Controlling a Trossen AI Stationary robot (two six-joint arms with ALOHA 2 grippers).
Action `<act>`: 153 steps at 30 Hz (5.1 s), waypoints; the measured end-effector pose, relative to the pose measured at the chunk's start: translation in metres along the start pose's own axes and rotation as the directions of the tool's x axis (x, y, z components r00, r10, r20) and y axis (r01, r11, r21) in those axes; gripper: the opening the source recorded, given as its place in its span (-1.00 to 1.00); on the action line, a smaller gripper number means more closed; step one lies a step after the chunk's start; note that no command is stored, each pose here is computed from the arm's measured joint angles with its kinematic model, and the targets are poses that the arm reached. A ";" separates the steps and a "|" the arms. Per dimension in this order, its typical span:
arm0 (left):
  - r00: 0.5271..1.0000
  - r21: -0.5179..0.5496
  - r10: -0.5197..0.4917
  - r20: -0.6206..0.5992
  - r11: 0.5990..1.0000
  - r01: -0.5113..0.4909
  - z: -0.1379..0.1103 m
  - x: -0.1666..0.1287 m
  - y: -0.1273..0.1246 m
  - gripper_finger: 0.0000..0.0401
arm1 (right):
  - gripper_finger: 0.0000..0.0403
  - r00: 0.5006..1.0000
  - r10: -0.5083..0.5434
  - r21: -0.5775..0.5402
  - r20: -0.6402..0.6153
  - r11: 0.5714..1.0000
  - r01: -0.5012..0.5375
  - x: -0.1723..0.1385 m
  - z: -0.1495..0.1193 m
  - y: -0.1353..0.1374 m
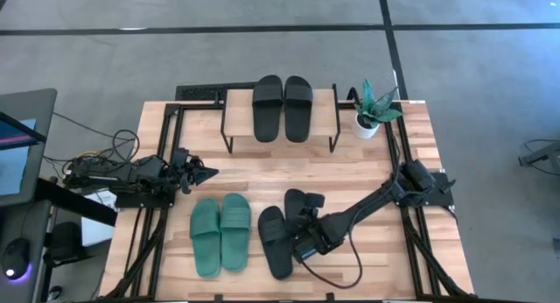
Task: Pick and place slides into the shelf
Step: Put the black slide under the shelf
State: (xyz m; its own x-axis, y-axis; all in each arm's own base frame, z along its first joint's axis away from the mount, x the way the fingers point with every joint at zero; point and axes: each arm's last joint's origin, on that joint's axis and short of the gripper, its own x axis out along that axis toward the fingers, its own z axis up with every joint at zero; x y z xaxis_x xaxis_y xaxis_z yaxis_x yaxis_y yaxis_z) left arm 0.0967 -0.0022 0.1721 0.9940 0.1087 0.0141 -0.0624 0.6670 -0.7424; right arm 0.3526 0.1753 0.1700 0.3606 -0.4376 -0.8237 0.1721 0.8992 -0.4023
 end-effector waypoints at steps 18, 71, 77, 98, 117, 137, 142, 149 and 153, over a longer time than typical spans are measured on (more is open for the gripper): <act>1.000 -0.005 0.002 0.001 1.000 -0.002 0.000 0.000 0.000 -1.00 | -0.99 0.987 -0.150 0.047 -0.054 0.987 0.152 0.000 -0.007 -0.016; 1.000 0.017 0.027 -0.005 1.000 -0.026 -0.001 0.001 0.001 -1.00 | -1.00 0.922 -0.317 -0.053 -0.223 0.948 0.314 0.047 -0.010 -0.110; 1.000 0.015 0.026 -0.005 1.000 -0.026 -0.001 0.001 0.001 -1.00 | -1.00 0.922 -0.316 -0.122 -0.226 0.948 0.295 0.055 -0.006 -0.120; 1.000 0.014 0.030 0.000 0.999 -0.030 -0.001 0.001 0.002 -1.00 | -1.00 0.920 -0.267 -0.154 -0.286 0.961 0.231 0.079 0.001 -0.159; 0.999 0.021 0.039 0.012 0.999 -0.040 -0.001 0.001 0.002 -1.00 | -0.94 0.916 -0.179 -0.122 -0.359 0.982 0.144 0.090 -0.002 -0.180; 0.999 0.022 0.046 0.022 0.999 -0.047 0.000 0.001 0.002 -1.00 | -0.62 0.906 -0.192 -0.100 -0.376 0.981 0.167 0.083 -0.005 -0.169; 0.999 0.021 0.046 0.023 0.999 -0.046 0.000 0.001 0.002 -1.00 | -0.62 0.906 -0.215 -0.083 -0.366 0.977 0.198 0.076 -0.006 -0.160; 0.999 0.022 0.046 0.022 0.999 -0.046 0.000 0.001 0.002 -1.00 | -0.61 0.926 -0.205 -0.002 -0.318 0.976 0.216 0.057 -0.005 -0.149; 0.999 0.022 0.045 0.021 0.999 -0.045 0.000 0.001 0.002 -1.00 | -0.61 0.955 -0.180 0.083 -0.234 0.975 0.204 0.035 -0.002 -0.138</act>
State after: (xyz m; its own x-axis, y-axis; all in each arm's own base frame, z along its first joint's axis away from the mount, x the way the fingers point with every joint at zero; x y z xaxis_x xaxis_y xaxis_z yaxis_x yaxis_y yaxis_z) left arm 0.0980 -0.0010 0.1706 0.9881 0.1539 -0.0050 -0.1092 0.6772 -0.7277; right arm 0.3395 0.0362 0.1957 0.0992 -0.5805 -0.8082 0.3174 0.7882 -0.5272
